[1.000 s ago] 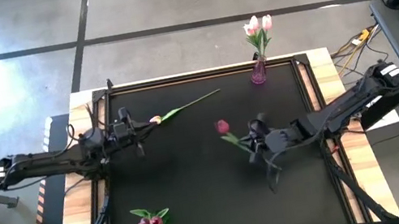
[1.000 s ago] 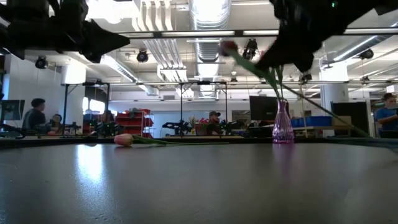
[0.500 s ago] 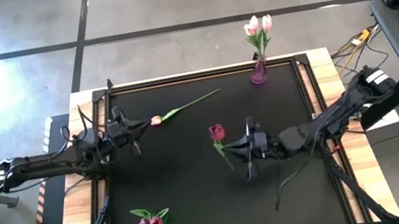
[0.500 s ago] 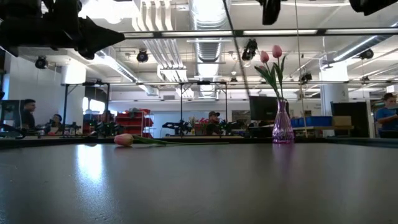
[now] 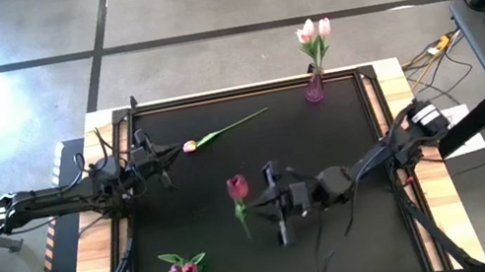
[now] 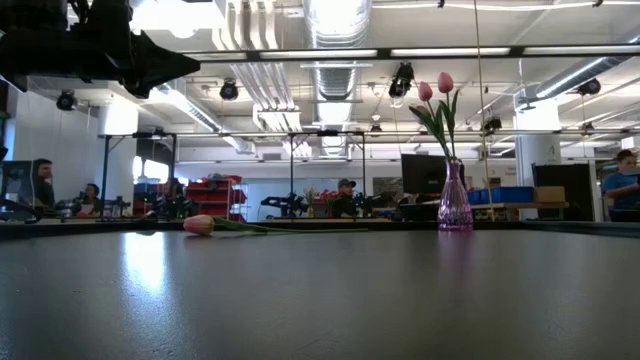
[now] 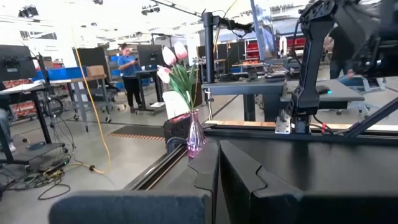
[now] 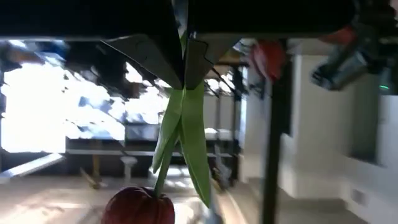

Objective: Sort flowers into vase by color
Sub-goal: Put the red flower into the green vase

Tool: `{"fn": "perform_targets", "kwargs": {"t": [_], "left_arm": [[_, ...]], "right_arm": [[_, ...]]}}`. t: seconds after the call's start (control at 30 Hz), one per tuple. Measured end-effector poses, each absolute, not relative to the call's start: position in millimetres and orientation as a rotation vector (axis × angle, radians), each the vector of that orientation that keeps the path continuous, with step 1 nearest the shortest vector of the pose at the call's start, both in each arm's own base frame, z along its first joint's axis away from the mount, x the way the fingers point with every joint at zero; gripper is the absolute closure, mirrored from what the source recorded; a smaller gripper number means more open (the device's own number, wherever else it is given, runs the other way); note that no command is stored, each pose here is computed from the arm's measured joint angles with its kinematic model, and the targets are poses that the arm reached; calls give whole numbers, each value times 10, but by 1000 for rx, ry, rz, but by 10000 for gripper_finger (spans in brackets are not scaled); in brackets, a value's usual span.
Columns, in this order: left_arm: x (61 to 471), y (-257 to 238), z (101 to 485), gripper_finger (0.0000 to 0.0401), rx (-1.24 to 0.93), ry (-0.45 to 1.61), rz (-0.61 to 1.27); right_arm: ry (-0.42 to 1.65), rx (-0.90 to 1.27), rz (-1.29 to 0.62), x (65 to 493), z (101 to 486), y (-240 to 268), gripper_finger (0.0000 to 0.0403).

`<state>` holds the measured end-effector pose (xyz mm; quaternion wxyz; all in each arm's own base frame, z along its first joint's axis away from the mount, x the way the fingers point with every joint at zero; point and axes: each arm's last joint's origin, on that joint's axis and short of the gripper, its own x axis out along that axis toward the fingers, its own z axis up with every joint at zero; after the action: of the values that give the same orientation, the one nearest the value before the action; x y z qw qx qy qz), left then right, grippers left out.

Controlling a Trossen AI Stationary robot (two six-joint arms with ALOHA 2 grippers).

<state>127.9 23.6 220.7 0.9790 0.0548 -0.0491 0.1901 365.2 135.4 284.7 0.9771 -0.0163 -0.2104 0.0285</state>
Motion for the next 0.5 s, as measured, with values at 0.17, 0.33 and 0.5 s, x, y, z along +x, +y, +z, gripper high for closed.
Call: {"fn": "perform_targets", "kwargs": {"t": [0.17,0.33,0.5], "left_arm": [[1278,236,2208,401,110,-101,383],[1277,236,2209,401,110,-101,383],[1277,236,2210,401,110,-102,383]], "right_arm": [[-505,-89,131,3911,2988,1486,394],[-580,-135,169,4152,3093,1588,394],[-637,-193,210,4391,3146,1661,394]]}}
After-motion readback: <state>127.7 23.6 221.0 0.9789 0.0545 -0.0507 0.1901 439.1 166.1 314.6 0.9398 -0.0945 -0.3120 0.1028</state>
